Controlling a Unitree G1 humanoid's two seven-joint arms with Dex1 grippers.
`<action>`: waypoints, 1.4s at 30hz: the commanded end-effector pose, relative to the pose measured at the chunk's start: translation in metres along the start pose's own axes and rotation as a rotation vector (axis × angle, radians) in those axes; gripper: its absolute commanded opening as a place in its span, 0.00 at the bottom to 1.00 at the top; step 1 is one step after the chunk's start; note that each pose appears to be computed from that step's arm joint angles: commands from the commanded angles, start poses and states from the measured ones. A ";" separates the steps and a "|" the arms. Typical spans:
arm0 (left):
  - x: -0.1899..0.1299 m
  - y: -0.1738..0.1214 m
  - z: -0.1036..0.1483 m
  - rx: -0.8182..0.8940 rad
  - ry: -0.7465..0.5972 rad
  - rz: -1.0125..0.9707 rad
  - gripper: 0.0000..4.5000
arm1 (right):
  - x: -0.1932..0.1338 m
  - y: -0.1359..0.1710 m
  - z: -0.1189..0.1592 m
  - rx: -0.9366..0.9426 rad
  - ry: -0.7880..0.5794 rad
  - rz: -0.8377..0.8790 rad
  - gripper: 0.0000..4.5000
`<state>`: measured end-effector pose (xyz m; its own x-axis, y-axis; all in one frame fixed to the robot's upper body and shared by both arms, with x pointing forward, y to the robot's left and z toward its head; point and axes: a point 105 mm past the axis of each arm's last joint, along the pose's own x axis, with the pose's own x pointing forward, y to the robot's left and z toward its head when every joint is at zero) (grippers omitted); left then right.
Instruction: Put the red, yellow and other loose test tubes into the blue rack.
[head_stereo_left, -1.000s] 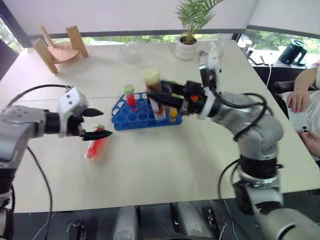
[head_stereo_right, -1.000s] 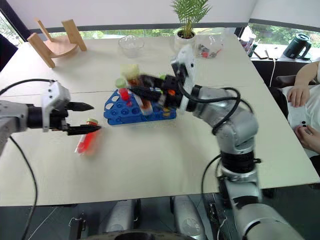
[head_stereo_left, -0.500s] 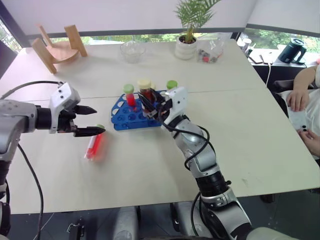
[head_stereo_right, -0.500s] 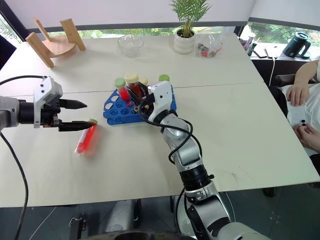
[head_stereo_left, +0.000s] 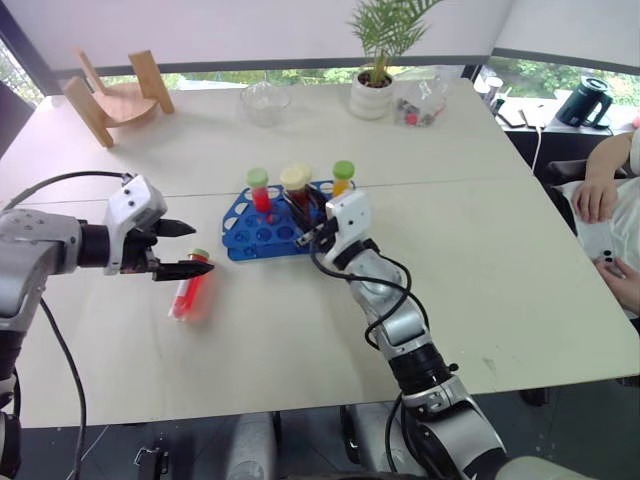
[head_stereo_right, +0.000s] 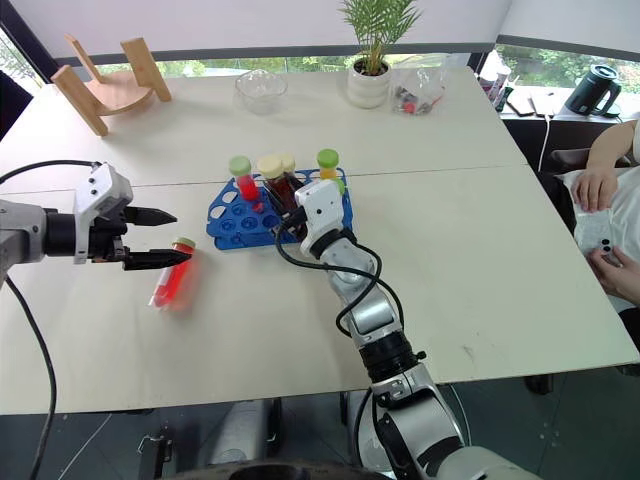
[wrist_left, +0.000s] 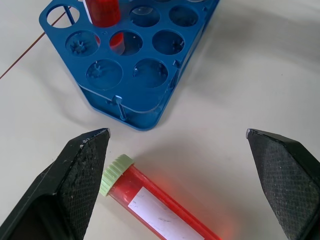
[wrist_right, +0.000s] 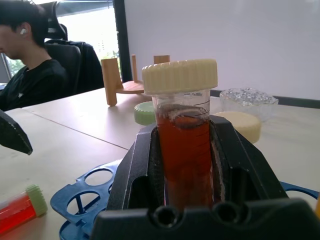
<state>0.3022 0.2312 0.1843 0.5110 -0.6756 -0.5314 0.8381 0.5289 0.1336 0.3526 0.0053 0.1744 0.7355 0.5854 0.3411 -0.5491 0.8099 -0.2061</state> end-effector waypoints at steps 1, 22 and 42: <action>-0.006 0.001 0.010 0.029 -0.030 0.020 1.00 | -0.001 -0.003 0.001 -0.015 -0.019 -0.025 0.19; -0.002 0.002 0.009 0.021 -0.041 0.024 1.00 | 0.003 0.017 -0.013 -0.009 0.003 0.043 0.19; -0.013 0.030 0.011 0.007 -0.010 0.237 1.00 | -0.018 0.013 0.047 -0.096 -0.124 0.141 0.95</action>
<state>0.3189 0.2419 0.1855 0.6380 -0.5835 -0.5025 0.7436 0.6364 0.2051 0.3252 0.0054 0.1816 0.6523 0.6762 0.3424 -0.5948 0.7367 -0.3217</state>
